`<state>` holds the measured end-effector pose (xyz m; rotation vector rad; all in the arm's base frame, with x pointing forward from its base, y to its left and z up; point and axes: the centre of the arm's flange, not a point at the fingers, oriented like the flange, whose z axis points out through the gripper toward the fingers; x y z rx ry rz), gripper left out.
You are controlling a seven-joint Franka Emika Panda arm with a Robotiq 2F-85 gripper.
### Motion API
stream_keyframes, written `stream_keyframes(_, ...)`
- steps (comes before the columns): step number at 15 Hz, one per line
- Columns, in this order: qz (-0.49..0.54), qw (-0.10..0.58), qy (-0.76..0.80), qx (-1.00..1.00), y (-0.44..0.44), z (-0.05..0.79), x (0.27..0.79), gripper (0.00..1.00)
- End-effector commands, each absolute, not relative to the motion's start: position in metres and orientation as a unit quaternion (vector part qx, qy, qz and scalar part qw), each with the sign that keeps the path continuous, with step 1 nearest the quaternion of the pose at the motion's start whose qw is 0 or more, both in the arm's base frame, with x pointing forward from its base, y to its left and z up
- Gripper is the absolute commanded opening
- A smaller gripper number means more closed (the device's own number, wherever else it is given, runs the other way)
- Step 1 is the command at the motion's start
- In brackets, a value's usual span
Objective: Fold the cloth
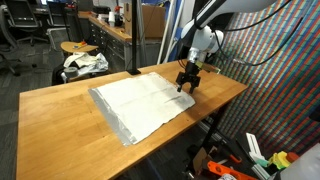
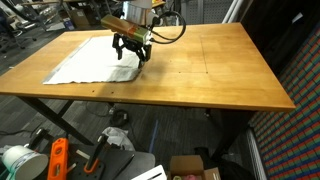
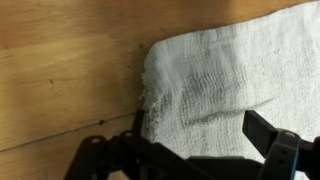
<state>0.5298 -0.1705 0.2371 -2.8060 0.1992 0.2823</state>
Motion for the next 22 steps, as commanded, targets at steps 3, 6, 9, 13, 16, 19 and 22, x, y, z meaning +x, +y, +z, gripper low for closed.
stream_keyframes(3, 0.061, 0.149, 0.08, -0.984, -0.176, 0.223, 0.542, 1.0)
stream_keyframes(6, 0.063, 0.137, 0.077, -0.986, -0.178, 0.215, 0.542, 1.0)
stream_keyframes(9, 0.087, 0.139, 0.054, -0.985, -0.174, 0.214, 0.536, 1.0)
stream_keyframes(13, 0.086, 0.138, 0.034, -0.986, -0.167, 0.215, 0.531, 1.0)
stream_keyframes(16, 0.084, 0.144, 0.02, -0.986, -0.162, 0.217, 0.526, 1.0)
stream_keyframes(19, 0.082, 0.14, 0.003, -0.987, -0.161, 0.217, 0.522, 1.0)
stream_keyframes(22, 0.08, 0.136, -0.01, -0.987, -0.163, 0.219, 0.52, 0.66)
